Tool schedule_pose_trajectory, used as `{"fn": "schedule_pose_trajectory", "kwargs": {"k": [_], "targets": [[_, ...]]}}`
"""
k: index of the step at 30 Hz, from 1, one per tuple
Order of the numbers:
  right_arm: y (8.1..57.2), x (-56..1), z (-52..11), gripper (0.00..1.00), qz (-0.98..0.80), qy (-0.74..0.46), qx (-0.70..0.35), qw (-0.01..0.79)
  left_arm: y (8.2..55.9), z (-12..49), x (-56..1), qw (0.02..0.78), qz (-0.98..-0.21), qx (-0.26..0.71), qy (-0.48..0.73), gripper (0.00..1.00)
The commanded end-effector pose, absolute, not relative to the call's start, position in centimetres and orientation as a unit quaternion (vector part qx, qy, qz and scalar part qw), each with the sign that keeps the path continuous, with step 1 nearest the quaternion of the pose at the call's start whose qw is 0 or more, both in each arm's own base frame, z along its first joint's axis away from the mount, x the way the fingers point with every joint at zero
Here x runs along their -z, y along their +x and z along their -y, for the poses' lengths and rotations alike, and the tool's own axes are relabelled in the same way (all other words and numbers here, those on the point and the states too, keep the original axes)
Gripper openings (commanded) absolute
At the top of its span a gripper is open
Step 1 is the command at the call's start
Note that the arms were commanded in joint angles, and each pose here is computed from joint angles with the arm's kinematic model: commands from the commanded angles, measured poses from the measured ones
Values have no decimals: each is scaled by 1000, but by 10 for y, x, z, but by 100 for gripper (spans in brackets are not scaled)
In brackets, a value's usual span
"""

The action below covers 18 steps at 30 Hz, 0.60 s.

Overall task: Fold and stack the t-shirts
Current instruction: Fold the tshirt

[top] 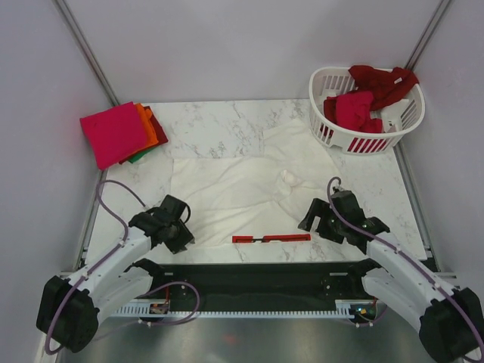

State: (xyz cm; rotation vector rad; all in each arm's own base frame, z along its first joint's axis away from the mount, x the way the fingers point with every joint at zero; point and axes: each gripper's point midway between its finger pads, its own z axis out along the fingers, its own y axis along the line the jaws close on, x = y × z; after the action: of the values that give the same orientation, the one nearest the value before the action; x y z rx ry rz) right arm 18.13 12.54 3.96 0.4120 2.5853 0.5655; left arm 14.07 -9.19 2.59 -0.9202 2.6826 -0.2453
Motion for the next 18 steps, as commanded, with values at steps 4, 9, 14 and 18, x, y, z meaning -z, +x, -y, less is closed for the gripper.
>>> {"fn": "schedule_pose_trajectory", "kwargs": {"k": [4, 9, 14, 18], "targets": [[199, -132, -106, 98, -912, 163, -185, 329, 177, 89, -116, 260, -911, 97, -305, 46], [267, -174, -125, 98, -910, 100, -161, 369, 249, 71, -179, 411, -871, 41, -267, 55], [329, -204, -156, 98, -901, 70, -170, 394, 318, 106, -162, 403, -889, 48, -211, 57], [354, -210, -168, 98, -905, 52, -165, 388, 369, 117, -128, 370, -903, 49, -214, 53]]}}
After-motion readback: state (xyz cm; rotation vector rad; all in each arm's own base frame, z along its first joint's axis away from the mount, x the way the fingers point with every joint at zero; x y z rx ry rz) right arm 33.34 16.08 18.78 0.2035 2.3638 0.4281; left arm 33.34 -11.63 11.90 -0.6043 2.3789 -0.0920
